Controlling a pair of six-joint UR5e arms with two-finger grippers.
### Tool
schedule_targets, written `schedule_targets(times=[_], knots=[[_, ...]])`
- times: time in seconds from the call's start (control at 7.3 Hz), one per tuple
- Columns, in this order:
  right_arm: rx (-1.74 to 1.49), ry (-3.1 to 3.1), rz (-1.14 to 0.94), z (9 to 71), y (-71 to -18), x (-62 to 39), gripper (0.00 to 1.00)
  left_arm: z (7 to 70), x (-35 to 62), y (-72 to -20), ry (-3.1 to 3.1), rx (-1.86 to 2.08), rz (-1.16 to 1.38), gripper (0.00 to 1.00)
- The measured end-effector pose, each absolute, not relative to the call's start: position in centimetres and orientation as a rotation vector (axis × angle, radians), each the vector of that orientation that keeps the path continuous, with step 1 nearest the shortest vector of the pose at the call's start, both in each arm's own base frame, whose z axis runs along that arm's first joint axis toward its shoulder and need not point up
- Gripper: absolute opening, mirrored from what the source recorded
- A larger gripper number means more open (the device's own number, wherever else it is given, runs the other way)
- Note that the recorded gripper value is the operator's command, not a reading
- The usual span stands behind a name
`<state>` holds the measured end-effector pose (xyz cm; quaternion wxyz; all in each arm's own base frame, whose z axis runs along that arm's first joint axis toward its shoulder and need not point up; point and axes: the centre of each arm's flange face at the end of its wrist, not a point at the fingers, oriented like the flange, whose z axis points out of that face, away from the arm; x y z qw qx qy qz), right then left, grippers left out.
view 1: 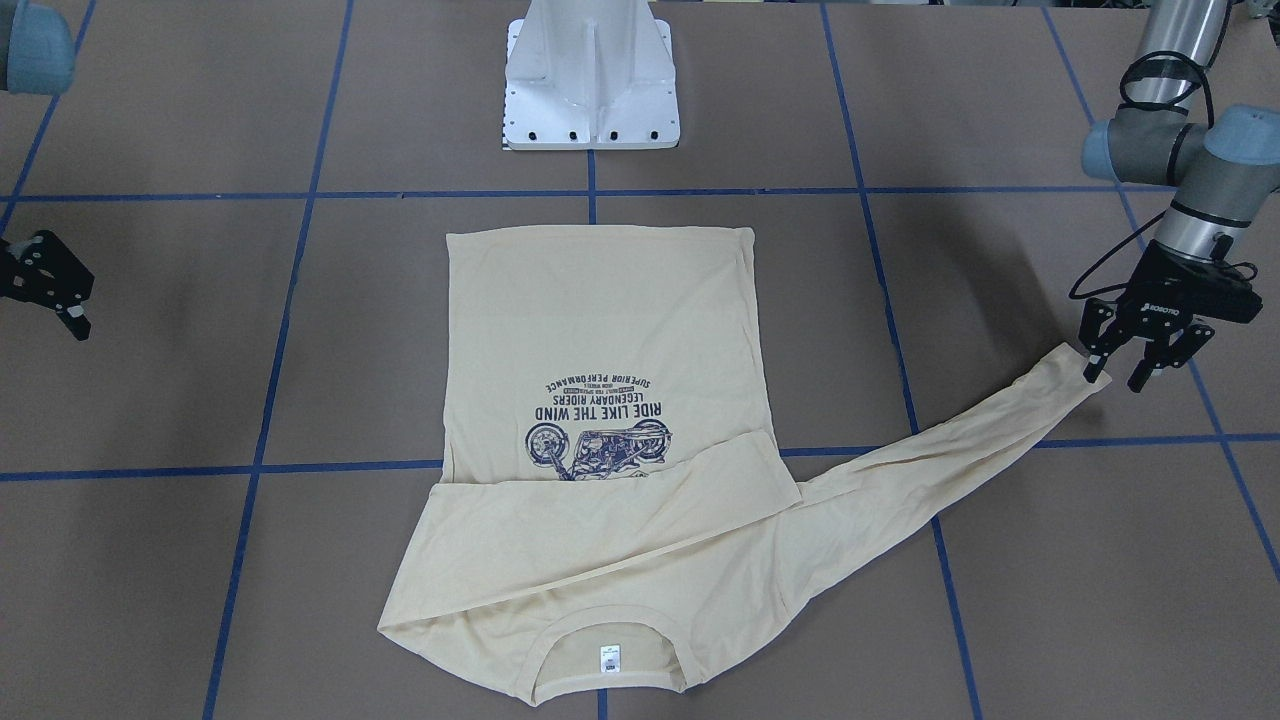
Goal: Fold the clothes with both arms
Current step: 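Lower the left gripper to the cuff of the other sleeve and grasp it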
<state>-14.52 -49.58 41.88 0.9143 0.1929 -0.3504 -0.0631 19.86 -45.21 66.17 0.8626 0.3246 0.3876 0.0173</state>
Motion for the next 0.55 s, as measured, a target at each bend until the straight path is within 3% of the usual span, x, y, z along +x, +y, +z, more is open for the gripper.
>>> schedule_targets(times=[0.55], knots=[[0.398, -0.719, -0.130, 41.92, -49.66, -14.55, 0.99, 67.10, 20.62, -44.70, 0.809, 0.658, 0.052, 0.55]])
